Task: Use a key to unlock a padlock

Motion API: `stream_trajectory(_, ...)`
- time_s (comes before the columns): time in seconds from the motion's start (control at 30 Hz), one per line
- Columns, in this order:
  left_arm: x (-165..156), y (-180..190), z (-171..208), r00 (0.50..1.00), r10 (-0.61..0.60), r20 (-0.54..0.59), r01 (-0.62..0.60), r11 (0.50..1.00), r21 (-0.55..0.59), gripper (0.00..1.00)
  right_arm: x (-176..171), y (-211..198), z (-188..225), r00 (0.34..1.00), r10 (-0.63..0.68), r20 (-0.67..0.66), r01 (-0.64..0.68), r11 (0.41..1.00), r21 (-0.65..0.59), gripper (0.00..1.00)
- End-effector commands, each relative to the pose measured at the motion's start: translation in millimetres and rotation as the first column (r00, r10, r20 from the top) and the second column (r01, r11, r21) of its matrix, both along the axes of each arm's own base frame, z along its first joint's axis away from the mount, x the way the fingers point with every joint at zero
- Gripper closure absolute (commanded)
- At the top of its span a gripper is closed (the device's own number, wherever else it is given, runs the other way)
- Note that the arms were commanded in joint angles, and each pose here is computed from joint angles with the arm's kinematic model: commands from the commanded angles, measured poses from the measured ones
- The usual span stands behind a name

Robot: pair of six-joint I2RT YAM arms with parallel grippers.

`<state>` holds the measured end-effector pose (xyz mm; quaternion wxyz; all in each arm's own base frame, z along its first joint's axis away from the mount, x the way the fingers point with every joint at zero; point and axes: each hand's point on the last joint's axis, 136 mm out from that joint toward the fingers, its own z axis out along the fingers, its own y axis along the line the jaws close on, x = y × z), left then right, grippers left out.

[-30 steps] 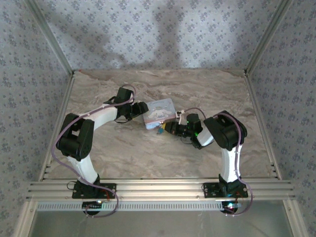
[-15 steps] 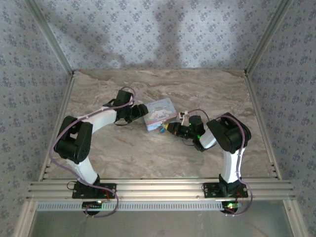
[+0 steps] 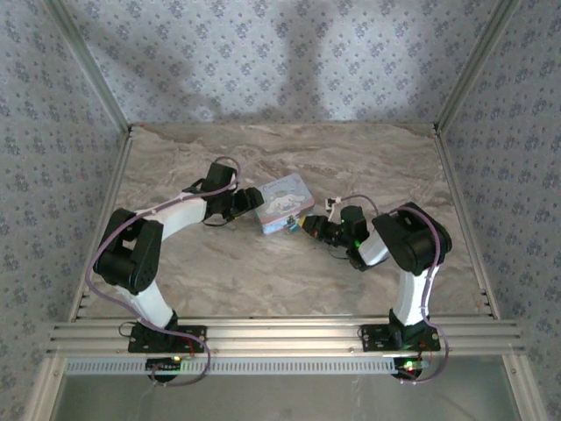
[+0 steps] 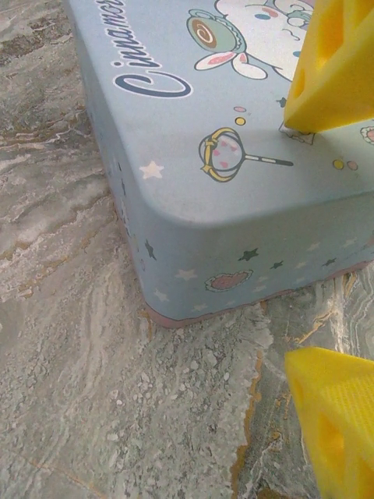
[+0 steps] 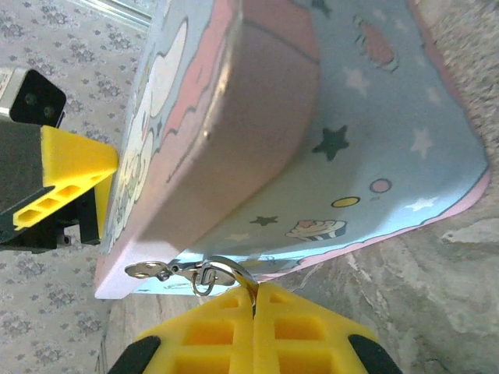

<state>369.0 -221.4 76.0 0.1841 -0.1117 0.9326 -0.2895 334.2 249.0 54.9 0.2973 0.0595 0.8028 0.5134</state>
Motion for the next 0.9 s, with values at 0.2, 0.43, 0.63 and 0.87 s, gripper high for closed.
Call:
stream_trajectory(0.2,-12.9,9.1,-1.2,0.999,0.007,-0.045,-0.005,0.999,0.044,0.24,-1.1,-12.8,10.2,0.999,-0.032,0.030,0.034,0.999,-0.038,1.00)
stream_trajectory(0.43,1.4,13.6,33.3,0.999,0.019,0.037,-0.019,1.000,0.011,0.16,-14.3,-27.3,14.0,0.999,-0.037,0.036,0.041,0.993,-0.114,1.00)
stream_trajectory(0.63,5.9,22.4,64.1,0.993,0.016,0.118,-0.020,0.999,0.032,0.10,-28.0,-39.7,28.0,0.998,-0.015,0.067,0.029,0.975,-0.221,1.00)
stream_trajectory(0.87,-5.1,42.1,98.1,0.964,0.047,0.261,-0.063,0.997,0.054,0.03,-47.9,-57.6,54.2,0.995,0.041,0.087,-0.004,0.924,-0.382,1.00)
